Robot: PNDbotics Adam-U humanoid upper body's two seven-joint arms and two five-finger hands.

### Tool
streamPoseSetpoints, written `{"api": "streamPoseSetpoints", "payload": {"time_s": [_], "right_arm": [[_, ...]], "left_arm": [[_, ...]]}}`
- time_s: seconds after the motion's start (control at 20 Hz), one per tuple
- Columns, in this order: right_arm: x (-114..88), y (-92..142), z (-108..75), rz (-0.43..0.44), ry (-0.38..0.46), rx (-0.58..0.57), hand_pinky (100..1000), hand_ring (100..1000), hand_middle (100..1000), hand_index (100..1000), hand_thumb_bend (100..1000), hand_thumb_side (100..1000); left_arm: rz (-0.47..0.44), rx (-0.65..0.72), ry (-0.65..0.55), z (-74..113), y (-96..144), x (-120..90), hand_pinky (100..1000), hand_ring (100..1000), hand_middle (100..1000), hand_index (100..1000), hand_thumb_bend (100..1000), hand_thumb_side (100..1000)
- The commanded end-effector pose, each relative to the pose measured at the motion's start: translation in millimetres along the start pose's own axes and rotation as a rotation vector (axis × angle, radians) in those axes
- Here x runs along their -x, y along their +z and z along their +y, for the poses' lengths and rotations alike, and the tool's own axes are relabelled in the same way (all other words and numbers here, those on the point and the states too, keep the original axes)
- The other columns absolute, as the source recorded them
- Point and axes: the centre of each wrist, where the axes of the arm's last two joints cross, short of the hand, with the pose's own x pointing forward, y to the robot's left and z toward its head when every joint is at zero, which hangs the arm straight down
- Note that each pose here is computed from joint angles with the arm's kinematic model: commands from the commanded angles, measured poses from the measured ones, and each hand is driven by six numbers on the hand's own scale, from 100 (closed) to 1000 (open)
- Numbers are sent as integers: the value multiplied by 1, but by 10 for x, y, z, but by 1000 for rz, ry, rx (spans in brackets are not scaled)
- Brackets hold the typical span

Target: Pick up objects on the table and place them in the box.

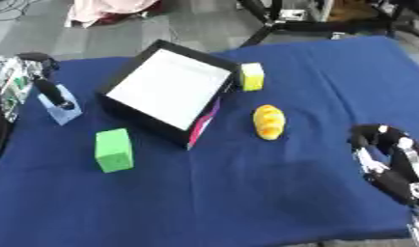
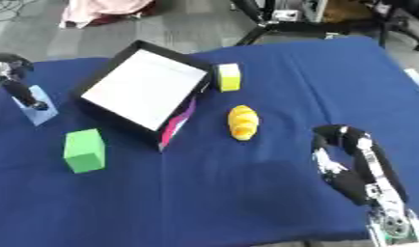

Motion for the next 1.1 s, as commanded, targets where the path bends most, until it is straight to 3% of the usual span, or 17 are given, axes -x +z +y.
{"api": "streamPoseSetpoints", "payload": {"time_s": [0.05,0.55,0.65,0.7,0.9,1.1], "right_arm": [[-34,-23,-39,-17,13,1,715,633,536,680,100,460],[-38,-29,-37,-19,10,1,716,635,538,681,100,460],[-38,-30,-37,-20,10,2,716,636,538,681,100,461],[-38,-30,-37,-19,10,2,716,636,538,681,100,460],[-35,-26,-39,-18,11,2,716,637,539,681,100,460],[-28,-16,-44,-13,13,1,716,638,539,681,100,461]], "left_arm": [[27,-52,37,142,26,70,867,754,764,922,525,226],[44,34,103,-242,-126,109,846,722,723,886,427,201],[38,42,112,-282,-137,111,822,672,657,835,382,200],[36,34,115,-279,-134,114,787,598,573,766,340,195],[27,-38,121,-163,-86,130,743,507,468,666,276,202],[-4,-157,116,210,68,116,749,507,464,662,284,219]]}}
